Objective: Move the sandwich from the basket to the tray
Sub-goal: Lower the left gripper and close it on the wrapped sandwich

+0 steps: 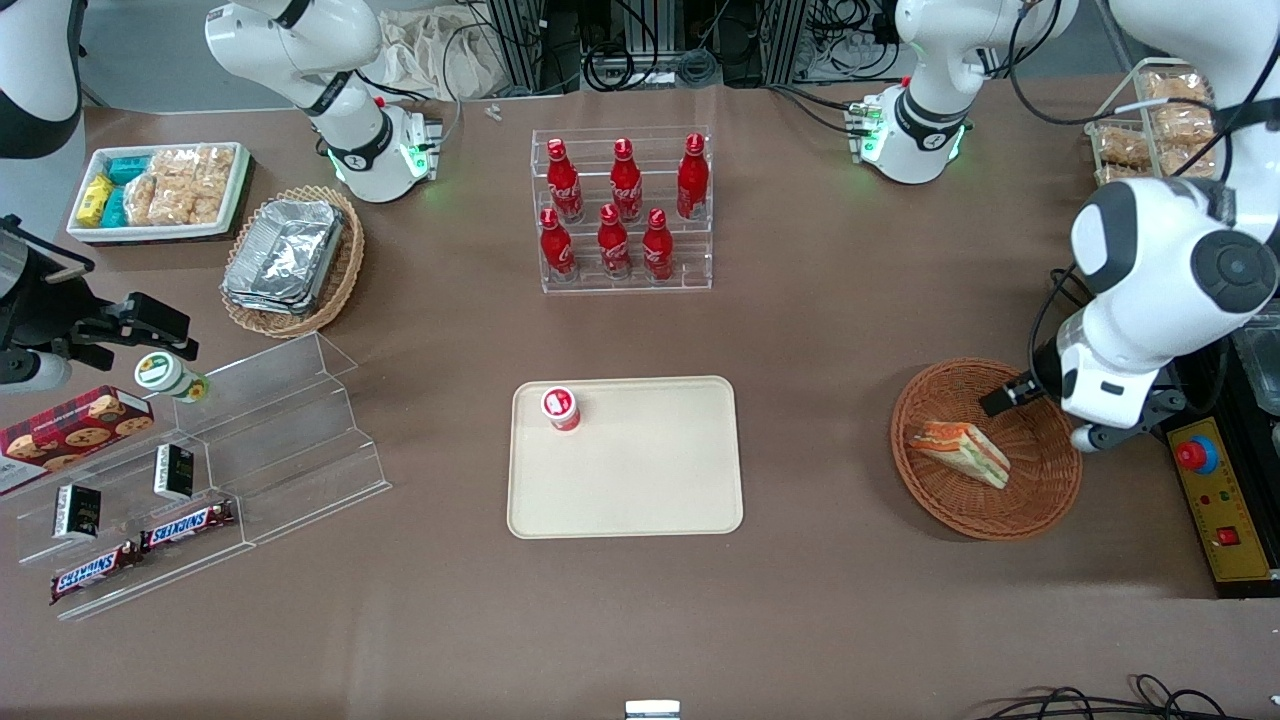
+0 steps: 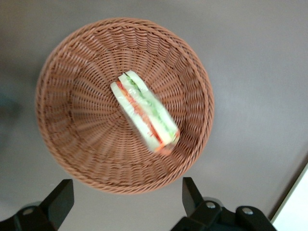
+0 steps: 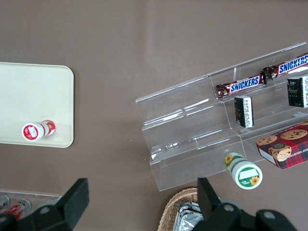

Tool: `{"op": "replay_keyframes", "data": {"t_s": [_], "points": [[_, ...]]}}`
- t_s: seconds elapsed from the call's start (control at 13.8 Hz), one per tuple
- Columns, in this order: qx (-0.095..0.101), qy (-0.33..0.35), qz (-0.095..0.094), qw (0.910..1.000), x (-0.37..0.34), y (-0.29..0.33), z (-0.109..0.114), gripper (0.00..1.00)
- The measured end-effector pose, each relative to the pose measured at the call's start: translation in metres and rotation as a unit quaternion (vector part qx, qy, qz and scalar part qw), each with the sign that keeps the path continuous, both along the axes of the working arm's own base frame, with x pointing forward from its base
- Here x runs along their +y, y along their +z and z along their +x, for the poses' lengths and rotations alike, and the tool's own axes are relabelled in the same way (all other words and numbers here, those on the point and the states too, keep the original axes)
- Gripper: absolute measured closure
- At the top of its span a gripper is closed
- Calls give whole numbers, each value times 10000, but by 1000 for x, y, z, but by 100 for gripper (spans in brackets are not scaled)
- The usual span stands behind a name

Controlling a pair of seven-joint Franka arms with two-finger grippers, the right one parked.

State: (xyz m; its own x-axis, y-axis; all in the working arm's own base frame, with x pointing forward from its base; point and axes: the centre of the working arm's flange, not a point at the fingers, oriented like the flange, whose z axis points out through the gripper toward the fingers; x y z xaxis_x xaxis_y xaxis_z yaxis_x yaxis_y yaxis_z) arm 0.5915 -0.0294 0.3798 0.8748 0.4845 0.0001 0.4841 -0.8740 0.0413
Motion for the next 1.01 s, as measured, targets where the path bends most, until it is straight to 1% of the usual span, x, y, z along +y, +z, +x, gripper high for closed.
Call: {"op": "replay_keyframes", "data": {"t_s": [0.22,0.36,0.72,0.87,1.01], "points": [[-42,816,-52,9966,0,-27,10,0],[-56,1375,-76,9905,0,-50,16,0],[-87,2012,-114,9794,0,-82,25,0],[-48,2076,-108,9781,0,-95,26,0],[47,2078,-87,9781,0,-108,26,0]]}}
